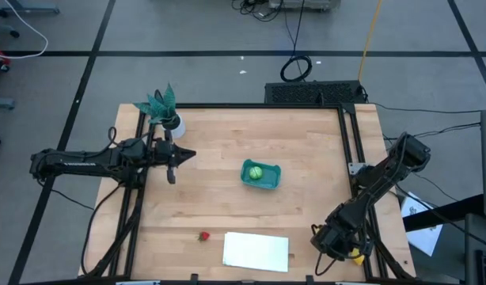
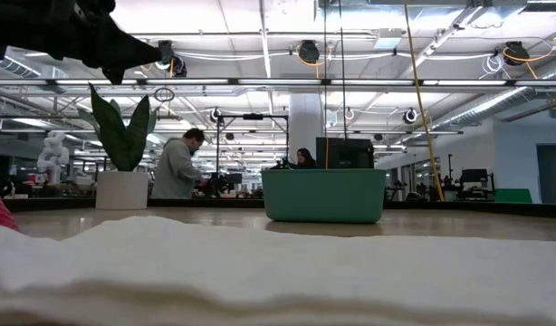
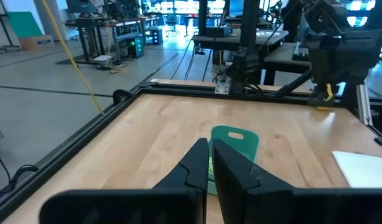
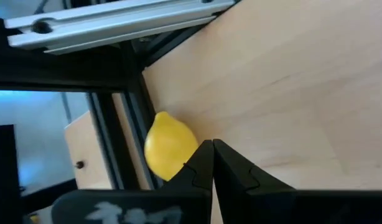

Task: Pick and placing Produce into tupperware
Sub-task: Put the lemon into the bin

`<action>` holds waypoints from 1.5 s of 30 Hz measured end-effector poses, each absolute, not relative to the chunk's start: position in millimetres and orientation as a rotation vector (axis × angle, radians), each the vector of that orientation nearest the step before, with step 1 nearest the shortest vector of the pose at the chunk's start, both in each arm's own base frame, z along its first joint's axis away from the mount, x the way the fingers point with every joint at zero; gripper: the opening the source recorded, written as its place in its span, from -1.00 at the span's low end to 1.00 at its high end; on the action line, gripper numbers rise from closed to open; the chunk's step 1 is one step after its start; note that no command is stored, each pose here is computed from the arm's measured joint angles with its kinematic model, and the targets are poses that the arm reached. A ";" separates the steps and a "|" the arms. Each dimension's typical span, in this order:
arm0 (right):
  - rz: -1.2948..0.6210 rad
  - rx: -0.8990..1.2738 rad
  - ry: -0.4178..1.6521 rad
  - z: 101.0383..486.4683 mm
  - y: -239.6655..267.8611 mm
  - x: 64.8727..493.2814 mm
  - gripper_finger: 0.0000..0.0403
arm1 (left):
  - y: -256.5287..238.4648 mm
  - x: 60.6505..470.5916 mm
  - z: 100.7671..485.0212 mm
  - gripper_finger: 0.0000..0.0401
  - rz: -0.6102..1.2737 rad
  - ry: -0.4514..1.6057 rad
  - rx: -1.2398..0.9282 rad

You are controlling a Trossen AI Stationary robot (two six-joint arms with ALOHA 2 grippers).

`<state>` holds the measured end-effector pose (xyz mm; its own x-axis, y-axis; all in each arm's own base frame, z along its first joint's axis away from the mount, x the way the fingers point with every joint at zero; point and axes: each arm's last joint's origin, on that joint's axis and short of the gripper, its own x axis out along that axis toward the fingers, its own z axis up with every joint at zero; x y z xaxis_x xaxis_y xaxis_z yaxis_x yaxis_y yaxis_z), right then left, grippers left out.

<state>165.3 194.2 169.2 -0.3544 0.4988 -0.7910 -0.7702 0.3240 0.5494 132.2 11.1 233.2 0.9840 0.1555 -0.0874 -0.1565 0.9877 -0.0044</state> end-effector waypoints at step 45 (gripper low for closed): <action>1.338 -0.346 1.450 156.1 208.9 149.6 0.51 | 13.4 161.6 219.8 -0.87 0.172 0.150 -0.043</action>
